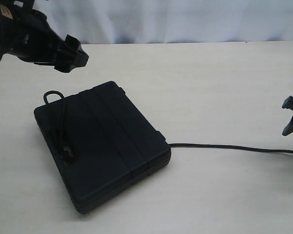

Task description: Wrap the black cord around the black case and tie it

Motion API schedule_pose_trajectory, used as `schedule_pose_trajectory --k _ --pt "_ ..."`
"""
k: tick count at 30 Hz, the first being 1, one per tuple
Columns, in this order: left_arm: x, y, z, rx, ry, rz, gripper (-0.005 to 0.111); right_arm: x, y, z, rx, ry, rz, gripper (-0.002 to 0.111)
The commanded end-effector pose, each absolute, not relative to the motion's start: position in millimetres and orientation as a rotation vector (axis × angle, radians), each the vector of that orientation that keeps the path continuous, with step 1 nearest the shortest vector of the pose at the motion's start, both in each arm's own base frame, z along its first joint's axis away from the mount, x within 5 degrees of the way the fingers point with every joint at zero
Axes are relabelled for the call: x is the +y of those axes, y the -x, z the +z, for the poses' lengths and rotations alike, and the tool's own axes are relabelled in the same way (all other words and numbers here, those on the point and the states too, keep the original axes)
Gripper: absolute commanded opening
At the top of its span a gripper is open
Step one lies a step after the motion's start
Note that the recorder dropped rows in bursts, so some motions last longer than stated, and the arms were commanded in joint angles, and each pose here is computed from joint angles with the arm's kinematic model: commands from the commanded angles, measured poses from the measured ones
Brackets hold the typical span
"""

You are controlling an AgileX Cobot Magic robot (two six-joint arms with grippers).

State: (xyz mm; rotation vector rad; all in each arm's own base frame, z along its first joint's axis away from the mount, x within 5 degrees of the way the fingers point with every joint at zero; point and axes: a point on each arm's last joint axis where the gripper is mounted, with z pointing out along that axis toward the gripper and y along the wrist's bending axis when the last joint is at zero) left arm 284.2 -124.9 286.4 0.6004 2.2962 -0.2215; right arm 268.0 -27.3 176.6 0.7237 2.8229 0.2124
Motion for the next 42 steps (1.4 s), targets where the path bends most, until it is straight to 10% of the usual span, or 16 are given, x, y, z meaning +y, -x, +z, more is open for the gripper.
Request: schedule_pose_trajectory --k 1,17,23,42 --pt "-126 -286 288 2.279 -0.568 -0.240 0.075 -30 -269 171 2.828 -0.763 0.209 0.065" --pt "-126 -286 289 2.252 -0.609 -0.220 0.075 -46 -259 165 2.946 0.809 -0.184 0.065" --pt "-125 -286 289 2.238 -0.659 -0.193 0.075 -47 -272 167 2.775 0.926 -0.265 0.065" --pt "-126 -285 288 2.260 -0.649 -0.213 0.075 -32 -282 173 2.891 -0.808 0.202 0.062"
